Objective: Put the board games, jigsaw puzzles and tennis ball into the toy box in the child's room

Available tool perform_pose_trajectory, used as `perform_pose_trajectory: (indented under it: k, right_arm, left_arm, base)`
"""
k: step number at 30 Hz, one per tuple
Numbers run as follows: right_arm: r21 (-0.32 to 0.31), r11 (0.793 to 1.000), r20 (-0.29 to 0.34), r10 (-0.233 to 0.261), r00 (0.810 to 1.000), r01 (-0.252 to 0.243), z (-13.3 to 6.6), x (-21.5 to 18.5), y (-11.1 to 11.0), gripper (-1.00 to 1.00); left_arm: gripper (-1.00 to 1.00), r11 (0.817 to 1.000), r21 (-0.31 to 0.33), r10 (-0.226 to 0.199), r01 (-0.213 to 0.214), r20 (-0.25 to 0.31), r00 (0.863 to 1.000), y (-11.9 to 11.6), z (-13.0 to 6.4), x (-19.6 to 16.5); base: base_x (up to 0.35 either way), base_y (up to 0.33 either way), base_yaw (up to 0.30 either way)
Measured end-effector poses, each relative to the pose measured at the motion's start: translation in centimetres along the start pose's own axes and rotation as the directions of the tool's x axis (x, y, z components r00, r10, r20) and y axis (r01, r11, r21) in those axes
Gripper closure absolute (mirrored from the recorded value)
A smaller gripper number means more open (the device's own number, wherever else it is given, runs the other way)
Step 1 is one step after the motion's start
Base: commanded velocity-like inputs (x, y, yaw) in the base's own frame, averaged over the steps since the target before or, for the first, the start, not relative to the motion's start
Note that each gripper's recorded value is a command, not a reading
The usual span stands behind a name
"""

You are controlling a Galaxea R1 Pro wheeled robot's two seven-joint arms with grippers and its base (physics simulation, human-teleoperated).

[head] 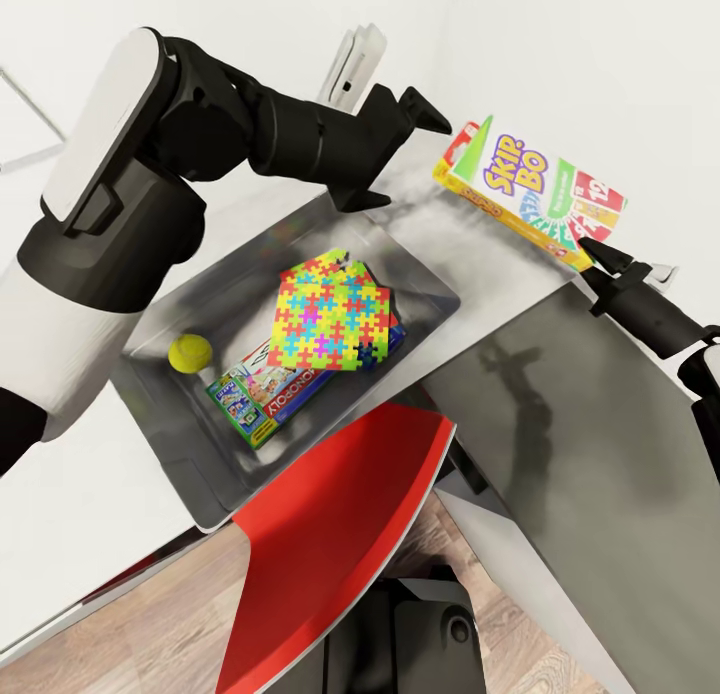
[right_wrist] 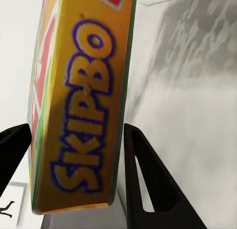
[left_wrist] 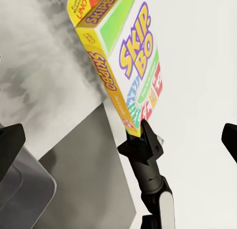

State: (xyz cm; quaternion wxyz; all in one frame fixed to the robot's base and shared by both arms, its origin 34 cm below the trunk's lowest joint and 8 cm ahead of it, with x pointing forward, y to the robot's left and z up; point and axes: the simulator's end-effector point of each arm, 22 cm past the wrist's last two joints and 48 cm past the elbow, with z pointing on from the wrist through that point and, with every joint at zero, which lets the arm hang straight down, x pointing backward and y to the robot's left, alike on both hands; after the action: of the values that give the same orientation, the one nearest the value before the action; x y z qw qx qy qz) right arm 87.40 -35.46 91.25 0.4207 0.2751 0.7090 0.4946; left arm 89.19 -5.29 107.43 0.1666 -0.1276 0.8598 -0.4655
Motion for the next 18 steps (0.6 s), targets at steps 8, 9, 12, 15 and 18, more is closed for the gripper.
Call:
perform_pose_trajectory:
  k: [8, 9, 12, 15, 18]
  right_arm:
    - [-0.013, 1.000, -0.003, -0.005, 1.000, 0.005, 0.0, -0.1, 1.0, 1.00]
    - [-0.016, 1.000, -0.003, -0.006, 1.000, 0.006, 0.0, -0.2, 1.1, 1.00]
    - [-0.021, 1.000, -0.002, -0.009, 1.000, 0.009, 0.0, -0.3, 1.5, 1.00]
    - [-0.025, 1.000, -0.001, -0.012, 1.000, 0.012, 0.0, -0.4, 1.9, 1.00]
    - [-0.029, 0.999, -0.001, -0.014, 1.000, 0.014, 0.0, -0.5, 2.2, 1.00]
  left_arm:
    - [-1.00, 1.000, 0.003, 0.000, 0.000, 0.013, 1.000, -0.5, -0.6, -0.5]
    - [-1.00, 1.000, 0.004, 0.000, 0.000, 0.014, 1.000, -0.6, -0.7, -0.5]
    - [-1.00, 1.000, 0.007, 0.002, -0.002, 0.019, 1.000, -0.9, -0.9, -0.7]
    - [-1.00, 1.000, 0.013, 0.002, -0.003, 0.025, 1.000, -1.3, -1.3, -0.9]
    - [-1.00, 1.000, 0.020, 0.003, -0.004, 0.032, 0.999, -1.8, -1.6, -1.1]
  base:
    - [0.000, 0.000, 0.000]
    - [0.000, 0.000, 0.000]
    - [0.000, 0.000, 0.000]
    - [0.000, 0.000, 0.000]
    - [0.000, 0.000, 0.000]
